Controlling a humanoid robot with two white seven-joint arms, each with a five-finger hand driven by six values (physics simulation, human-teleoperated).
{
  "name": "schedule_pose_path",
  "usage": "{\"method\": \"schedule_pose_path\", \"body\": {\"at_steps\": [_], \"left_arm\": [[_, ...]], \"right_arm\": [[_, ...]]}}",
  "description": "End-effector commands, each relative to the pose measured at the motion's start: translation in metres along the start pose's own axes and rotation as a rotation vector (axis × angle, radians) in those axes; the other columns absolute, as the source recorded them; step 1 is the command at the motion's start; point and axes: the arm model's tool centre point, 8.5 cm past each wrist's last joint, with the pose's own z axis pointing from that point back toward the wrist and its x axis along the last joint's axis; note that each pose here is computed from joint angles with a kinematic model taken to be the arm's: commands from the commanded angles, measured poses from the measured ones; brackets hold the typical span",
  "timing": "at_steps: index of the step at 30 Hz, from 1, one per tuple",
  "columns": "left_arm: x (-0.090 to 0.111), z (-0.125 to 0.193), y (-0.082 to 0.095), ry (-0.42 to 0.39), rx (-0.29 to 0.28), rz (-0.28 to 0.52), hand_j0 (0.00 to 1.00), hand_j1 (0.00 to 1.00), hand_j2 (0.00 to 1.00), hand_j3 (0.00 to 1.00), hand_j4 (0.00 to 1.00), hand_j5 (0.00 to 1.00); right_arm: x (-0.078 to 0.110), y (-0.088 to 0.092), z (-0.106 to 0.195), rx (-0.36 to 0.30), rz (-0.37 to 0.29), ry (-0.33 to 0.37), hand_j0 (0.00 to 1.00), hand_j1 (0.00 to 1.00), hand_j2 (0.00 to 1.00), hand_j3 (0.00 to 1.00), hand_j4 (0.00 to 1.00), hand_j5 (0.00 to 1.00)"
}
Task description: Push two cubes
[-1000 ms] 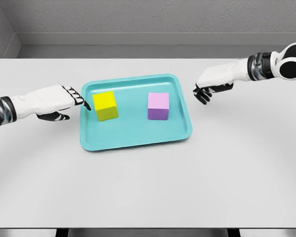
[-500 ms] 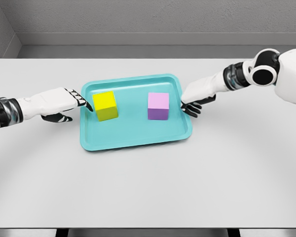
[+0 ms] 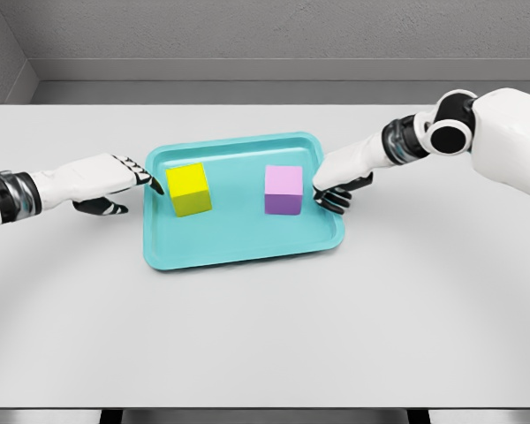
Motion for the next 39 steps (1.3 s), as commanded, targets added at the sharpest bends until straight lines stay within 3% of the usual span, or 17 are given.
{"method": "schedule_pose_path", "body": {"at_steps": [1, 22, 39], "left_arm": [[-0.001, 0.0, -0.002, 0.002, 0.001, 0.013, 0.73, 0.73, 0.73, 0.73, 0.73, 0.73], [-0.001, -0.016, 0.005, -0.009, 0.032, 0.043, 0.73, 0.73, 0.73, 0.73, 0.73, 0.73], [-0.016, -0.022, 0.004, 0.031, 0.017, 0.069, 0.73, 0.73, 0.73, 0.73, 0.73, 0.73]], "right_arm": [[0.002, 0.0, -0.005, 0.01, 0.0, -0.005, 0.13, 0.13, 0.13, 0.13, 0.13, 0.13], [-0.009, -0.01, -0.019, 0.041, -0.02, 0.057, 0.12, 0.12, 0.12, 0.12, 0.12, 0.12], [0.0, -0.021, -0.03, 0.037, -0.002, 0.038, 0.12, 0.12, 0.12, 0.12, 0.12, 0.12]]}}
